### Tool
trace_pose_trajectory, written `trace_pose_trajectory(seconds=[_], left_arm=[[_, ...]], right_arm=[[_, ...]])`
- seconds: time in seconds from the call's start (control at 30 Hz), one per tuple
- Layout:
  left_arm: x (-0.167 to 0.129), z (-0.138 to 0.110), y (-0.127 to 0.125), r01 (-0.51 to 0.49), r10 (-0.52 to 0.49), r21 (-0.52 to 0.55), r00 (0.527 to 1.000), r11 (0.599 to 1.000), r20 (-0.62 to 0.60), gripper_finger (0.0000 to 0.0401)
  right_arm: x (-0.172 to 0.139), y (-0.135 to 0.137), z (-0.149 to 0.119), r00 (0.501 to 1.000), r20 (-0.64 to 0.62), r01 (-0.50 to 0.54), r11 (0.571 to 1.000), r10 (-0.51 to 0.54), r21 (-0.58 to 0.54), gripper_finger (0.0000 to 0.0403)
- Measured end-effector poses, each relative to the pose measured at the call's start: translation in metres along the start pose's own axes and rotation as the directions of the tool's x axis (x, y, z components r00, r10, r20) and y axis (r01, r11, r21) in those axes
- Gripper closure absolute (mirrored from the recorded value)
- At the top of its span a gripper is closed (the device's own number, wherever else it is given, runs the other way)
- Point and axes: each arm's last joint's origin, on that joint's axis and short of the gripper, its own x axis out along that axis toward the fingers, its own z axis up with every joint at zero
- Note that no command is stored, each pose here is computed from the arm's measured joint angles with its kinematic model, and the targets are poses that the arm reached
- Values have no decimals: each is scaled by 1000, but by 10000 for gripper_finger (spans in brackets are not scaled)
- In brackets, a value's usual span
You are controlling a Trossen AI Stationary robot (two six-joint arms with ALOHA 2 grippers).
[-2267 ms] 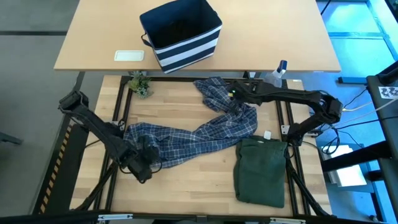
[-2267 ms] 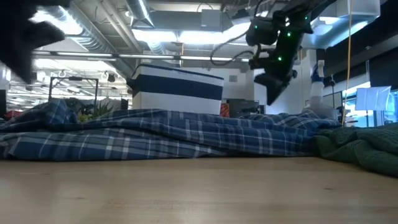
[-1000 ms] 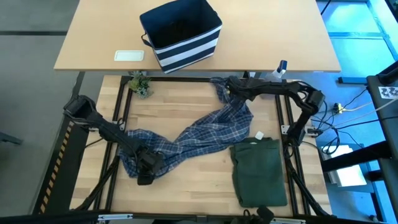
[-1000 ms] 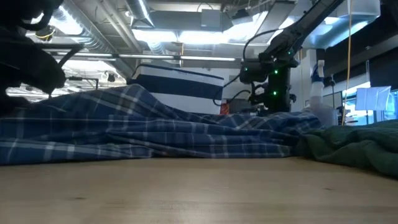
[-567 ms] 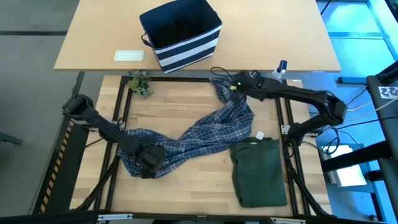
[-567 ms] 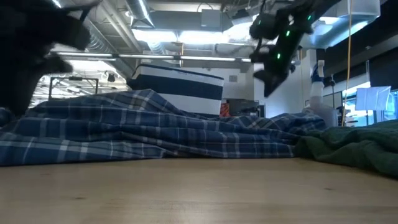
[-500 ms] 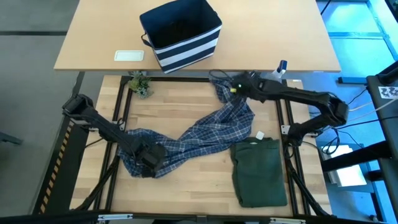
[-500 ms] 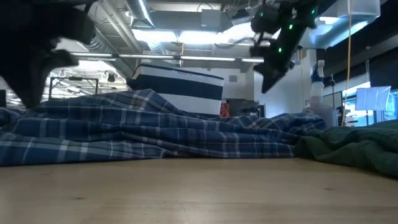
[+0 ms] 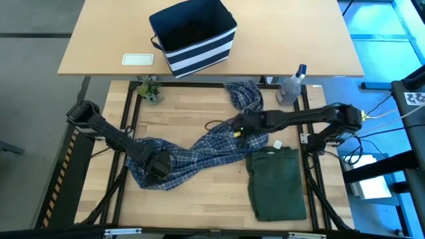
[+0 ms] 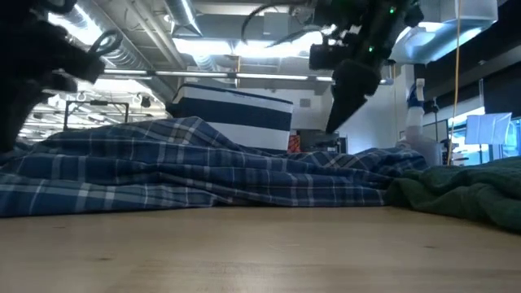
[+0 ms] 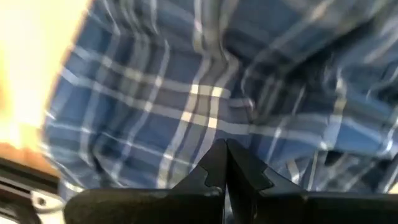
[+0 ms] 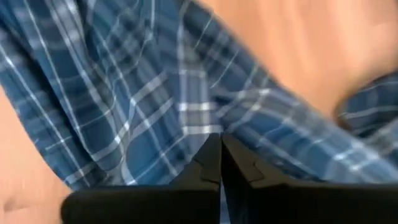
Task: Fold Laundry from Bin
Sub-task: Fold the blue checkered pants
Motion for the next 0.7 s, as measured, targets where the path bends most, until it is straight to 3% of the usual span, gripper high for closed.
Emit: trace_pose_trajectory(seconds=[0.13, 0.33, 0.57, 0.7], left_arm=[[13, -8, 2, 50, -52, -18, 993, 999, -102, 401], [31, -16, 1, 124, -133, -62, 974, 990, -184, 401], [32, -4, -15, 317, -316, 5, 947, 949, -63, 401], [26, 9, -27, 436, -444, 108, 894, 894, 65, 401]], right_arm=[[28, 5, -5, 994, -109, -11, 1000, 12, 15, 402], [74, -16, -16, 964, -266, 49, 996, -28, 70, 402], [96, -74, -23, 939, -309, 209, 964, -152, 162, 402], [99, -107, -20, 950, -245, 249, 944, -195, 214, 402]])
